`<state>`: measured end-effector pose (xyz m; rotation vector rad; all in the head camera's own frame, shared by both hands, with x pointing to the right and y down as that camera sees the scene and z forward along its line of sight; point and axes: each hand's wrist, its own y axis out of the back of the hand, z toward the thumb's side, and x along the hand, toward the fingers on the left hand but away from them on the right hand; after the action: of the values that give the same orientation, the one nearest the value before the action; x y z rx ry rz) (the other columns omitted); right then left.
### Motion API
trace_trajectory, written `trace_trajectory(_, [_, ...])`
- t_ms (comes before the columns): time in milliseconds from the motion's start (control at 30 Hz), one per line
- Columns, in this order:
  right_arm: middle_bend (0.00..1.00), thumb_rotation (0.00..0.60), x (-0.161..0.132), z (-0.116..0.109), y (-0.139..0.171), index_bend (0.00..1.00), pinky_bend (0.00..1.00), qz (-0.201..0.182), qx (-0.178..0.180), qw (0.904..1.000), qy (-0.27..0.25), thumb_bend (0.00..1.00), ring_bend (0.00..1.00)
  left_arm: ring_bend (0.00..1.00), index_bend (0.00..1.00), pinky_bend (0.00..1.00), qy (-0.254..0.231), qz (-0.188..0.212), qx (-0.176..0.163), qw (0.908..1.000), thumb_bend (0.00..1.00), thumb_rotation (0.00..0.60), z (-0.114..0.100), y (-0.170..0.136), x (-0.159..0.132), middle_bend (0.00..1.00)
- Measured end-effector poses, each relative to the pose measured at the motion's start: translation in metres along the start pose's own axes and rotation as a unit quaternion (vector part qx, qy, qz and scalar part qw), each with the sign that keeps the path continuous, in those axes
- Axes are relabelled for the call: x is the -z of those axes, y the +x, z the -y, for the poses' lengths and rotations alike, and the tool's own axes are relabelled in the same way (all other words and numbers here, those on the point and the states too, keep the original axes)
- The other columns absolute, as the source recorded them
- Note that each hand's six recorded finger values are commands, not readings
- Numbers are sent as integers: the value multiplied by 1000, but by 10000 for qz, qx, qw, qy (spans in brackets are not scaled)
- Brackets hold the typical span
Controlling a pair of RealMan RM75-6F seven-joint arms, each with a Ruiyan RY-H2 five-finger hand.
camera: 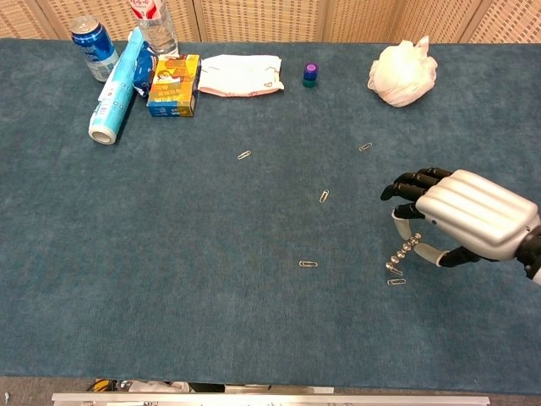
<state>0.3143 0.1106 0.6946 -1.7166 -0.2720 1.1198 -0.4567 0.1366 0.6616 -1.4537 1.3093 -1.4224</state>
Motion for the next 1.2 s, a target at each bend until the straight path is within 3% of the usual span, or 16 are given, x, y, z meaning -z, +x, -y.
trace_trajectory(767, [231,600,-2,13,10,631,180,-38,-246,9997,47,339,141,370,435,486,-18,-19,35,10000,74,600,4,-1,1,476])
trace_trajectory(1200, [231,600,13,-12,-1,631,180,232,196,9994,-136,338,141,370,435,486,-30,-30,49,10000,74,600,5,-1,2,476])
